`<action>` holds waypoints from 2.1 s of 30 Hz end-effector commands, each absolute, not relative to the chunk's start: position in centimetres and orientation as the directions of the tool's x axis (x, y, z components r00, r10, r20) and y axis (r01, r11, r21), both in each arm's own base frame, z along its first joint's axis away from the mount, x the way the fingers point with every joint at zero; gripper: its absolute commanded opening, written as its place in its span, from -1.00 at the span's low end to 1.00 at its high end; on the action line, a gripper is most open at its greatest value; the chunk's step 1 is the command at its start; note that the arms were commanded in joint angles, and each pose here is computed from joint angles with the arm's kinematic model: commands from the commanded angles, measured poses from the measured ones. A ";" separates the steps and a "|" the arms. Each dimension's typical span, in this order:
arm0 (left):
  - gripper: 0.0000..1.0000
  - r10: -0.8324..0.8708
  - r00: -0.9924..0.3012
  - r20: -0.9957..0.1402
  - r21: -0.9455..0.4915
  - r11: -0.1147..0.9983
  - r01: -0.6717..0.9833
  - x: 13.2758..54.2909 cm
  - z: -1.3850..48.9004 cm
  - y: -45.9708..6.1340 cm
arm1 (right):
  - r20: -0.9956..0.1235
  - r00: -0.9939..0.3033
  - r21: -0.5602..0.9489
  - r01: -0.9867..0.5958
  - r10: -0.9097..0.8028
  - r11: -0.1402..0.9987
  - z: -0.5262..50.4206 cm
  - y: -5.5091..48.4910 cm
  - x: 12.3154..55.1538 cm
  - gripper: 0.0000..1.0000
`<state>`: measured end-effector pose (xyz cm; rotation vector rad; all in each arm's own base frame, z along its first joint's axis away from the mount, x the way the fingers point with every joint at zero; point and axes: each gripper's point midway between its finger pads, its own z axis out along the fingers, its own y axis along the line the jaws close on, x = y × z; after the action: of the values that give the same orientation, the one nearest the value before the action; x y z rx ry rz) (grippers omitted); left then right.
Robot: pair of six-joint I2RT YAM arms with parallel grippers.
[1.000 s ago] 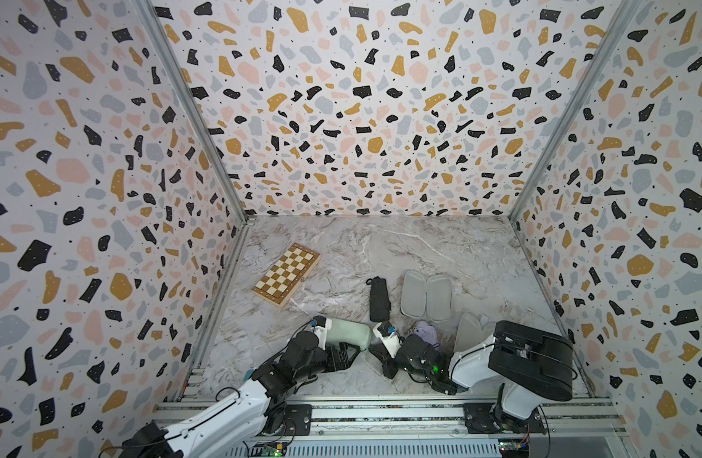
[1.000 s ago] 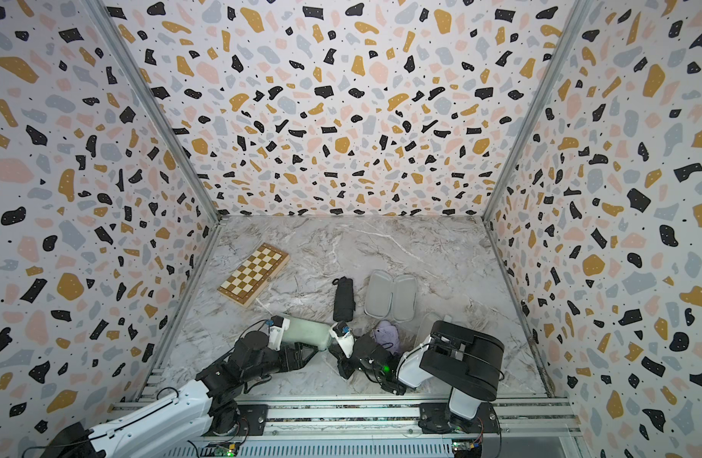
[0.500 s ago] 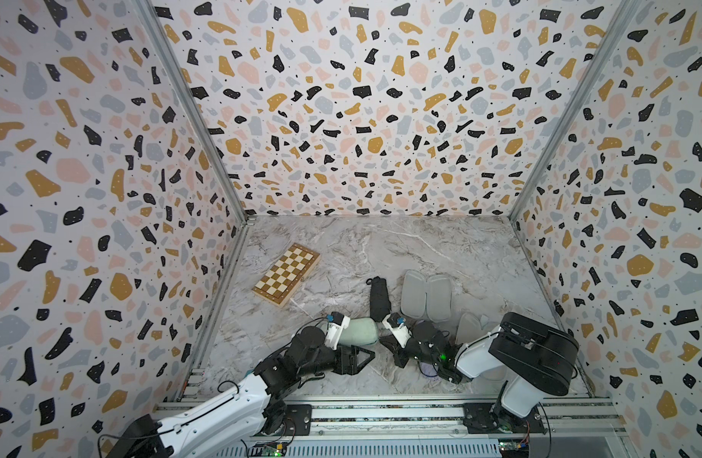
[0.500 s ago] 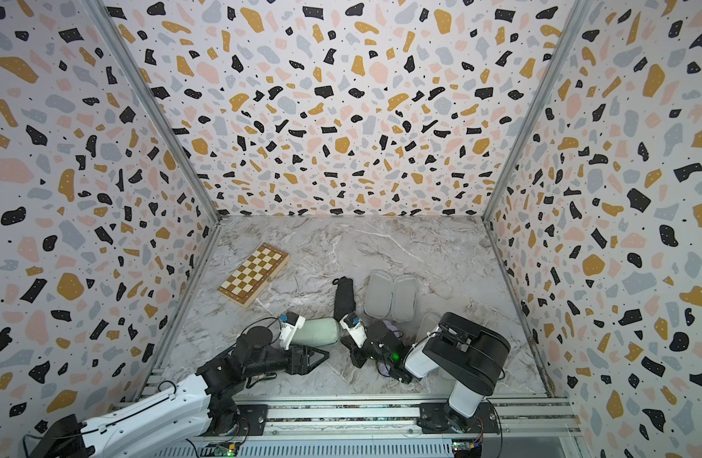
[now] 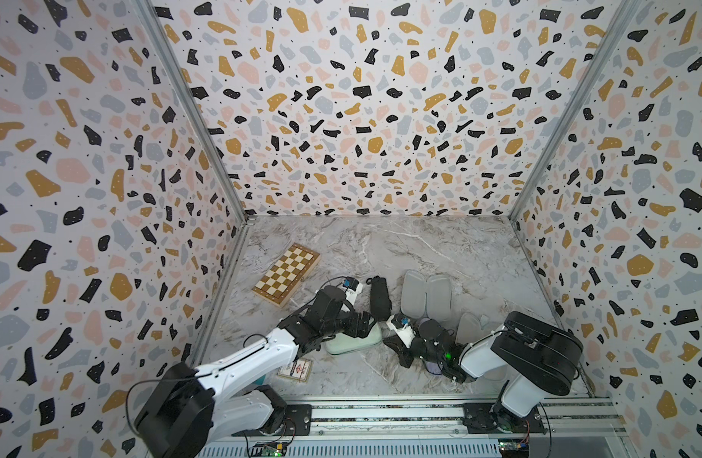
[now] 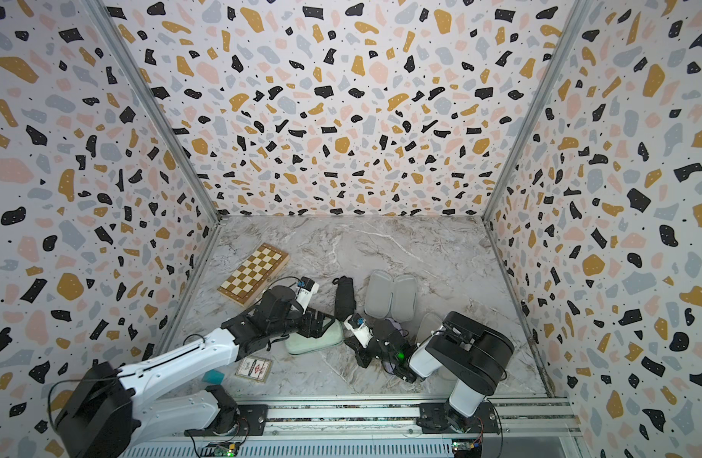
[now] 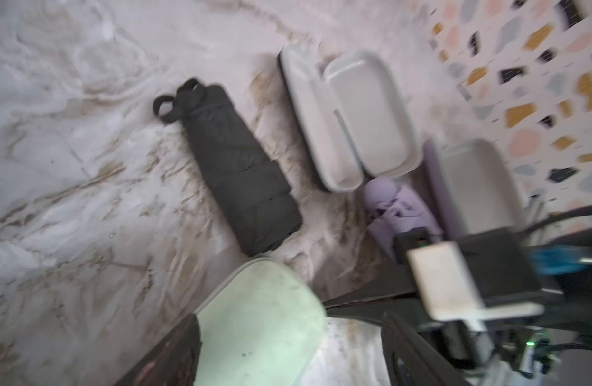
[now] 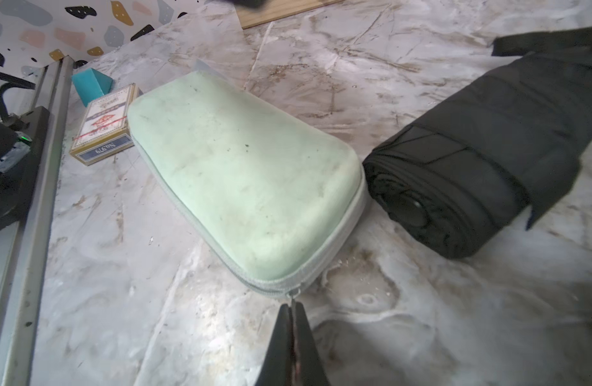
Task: Put umbrellas into zippered umbrella sleeves
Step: Zip the zipper on the umbrella sleeve.
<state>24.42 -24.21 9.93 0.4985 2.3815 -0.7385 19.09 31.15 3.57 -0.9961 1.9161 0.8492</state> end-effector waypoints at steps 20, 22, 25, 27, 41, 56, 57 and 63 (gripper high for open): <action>0.51 0.142 -0.853 -0.501 -0.358 0.864 0.355 20.5 3.9 -22.1 | -0.879 -0.362 0.195 -0.868 -0.312 0.457 4.9 31.2 19.1 -1.00; 0.52 0.164 -0.852 -0.497 -0.356 0.857 0.372 19.7 3.9 -22.6 | -0.875 -0.371 0.190 -0.854 -0.311 0.484 4.9 31.0 19.6 -1.00; 0.55 0.197 -0.844 -0.499 -0.296 0.877 0.380 19.4 3.8 -22.3 | -0.869 -0.383 0.183 -0.837 -0.312 0.516 4.7 30.8 20.1 -1.00; 0.58 0.209 -0.836 -0.507 -0.252 0.892 0.375 19.5 3.8 -21.8 | -0.868 -0.385 0.184 -0.836 -0.315 0.517 4.7 30.8 20.2 -1.00; 0.70 0.274 -0.823 -0.497 -0.278 0.848 0.451 19.7 2.3 -24.2 | -0.863 -0.374 0.175 -0.852 -0.340 0.493 4.2 31.1 19.8 -1.00; 0.55 0.210 -0.846 -0.490 -0.318 0.861 0.398 20.1 1.7 -23.5 | -0.830 -0.400 0.166 -0.843 -0.390 0.512 2.4 30.1 17.8 -1.00; 0.55 0.207 -0.847 -0.490 -0.320 0.861 0.395 20.1 1.7 -23.5 | -0.828 -0.399 0.171 -0.848 -0.393 0.502 2.3 30.3 17.5 -1.00; 0.55 0.190 -0.851 -0.490 -0.312 0.873 0.374 20.2 1.5 -22.7 | -0.814 -0.442 0.229 -0.840 -0.377 0.492 1.8 30.4 16.2 -1.00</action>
<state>21.39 -24.54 3.81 0.4291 2.5048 -0.6267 19.03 30.34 3.26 -0.9347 1.9679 0.7419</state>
